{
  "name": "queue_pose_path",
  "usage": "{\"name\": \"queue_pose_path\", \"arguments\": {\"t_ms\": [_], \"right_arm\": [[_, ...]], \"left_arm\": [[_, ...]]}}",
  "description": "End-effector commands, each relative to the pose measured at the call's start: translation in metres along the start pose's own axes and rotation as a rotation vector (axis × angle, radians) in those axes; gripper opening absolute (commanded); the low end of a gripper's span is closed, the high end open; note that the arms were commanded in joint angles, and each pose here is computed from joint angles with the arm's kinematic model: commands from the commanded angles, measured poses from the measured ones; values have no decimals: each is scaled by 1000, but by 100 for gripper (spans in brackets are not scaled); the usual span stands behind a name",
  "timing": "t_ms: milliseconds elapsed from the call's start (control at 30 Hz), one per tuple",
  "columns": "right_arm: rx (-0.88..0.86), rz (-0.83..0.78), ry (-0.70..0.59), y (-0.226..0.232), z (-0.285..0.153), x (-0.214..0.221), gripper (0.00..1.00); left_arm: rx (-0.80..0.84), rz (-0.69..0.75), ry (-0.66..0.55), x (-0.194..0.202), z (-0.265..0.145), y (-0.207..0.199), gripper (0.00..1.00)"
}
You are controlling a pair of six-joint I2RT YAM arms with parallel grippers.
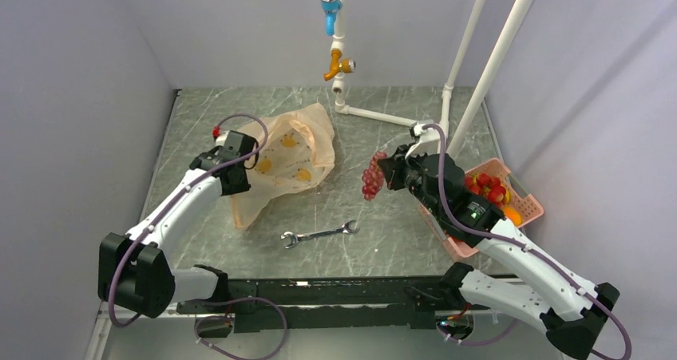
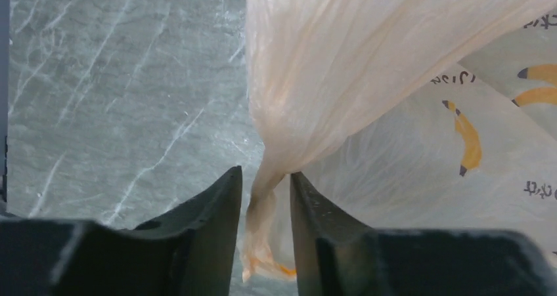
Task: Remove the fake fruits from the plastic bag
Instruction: Move the plastic bag to the center of the board, then place the fake fruit in the bin.
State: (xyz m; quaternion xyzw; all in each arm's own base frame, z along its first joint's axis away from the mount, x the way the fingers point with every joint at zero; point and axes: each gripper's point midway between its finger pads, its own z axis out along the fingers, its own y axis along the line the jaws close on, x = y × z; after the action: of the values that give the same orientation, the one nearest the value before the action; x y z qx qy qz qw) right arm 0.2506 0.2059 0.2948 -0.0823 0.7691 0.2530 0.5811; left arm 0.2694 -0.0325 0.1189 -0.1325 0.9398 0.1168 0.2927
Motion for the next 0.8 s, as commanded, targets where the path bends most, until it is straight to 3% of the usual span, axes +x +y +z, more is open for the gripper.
{"name": "queue_pose_path", "arguments": {"t_ms": [0,200,267,333,433,567,767], "right_arm": [[128,-33,67,-31,-12,25,0],[279,-20,80,-62,-36,28,0],[337,-3,83,-73,-43,29,0],[398,20,88,-83,-51,30,0],[510,45,96,-102,-62,33,0],[705,81,96,-135,-82,38,0],[921,167,67,-176,-118,45,0]], "left_arm": [[121,-62,-66,-32,-16,-3,43],[207,-104,-246,-83,-65,10,71],[249,-113,-348,-107,-92,13,89],[315,-132,-483,-136,-121,12,97],[399,-158,-640,-171,-155,7,99],[461,-129,-742,-199,-172,-5,99],[457,26,-812,-189,-155,-12,99]]}}
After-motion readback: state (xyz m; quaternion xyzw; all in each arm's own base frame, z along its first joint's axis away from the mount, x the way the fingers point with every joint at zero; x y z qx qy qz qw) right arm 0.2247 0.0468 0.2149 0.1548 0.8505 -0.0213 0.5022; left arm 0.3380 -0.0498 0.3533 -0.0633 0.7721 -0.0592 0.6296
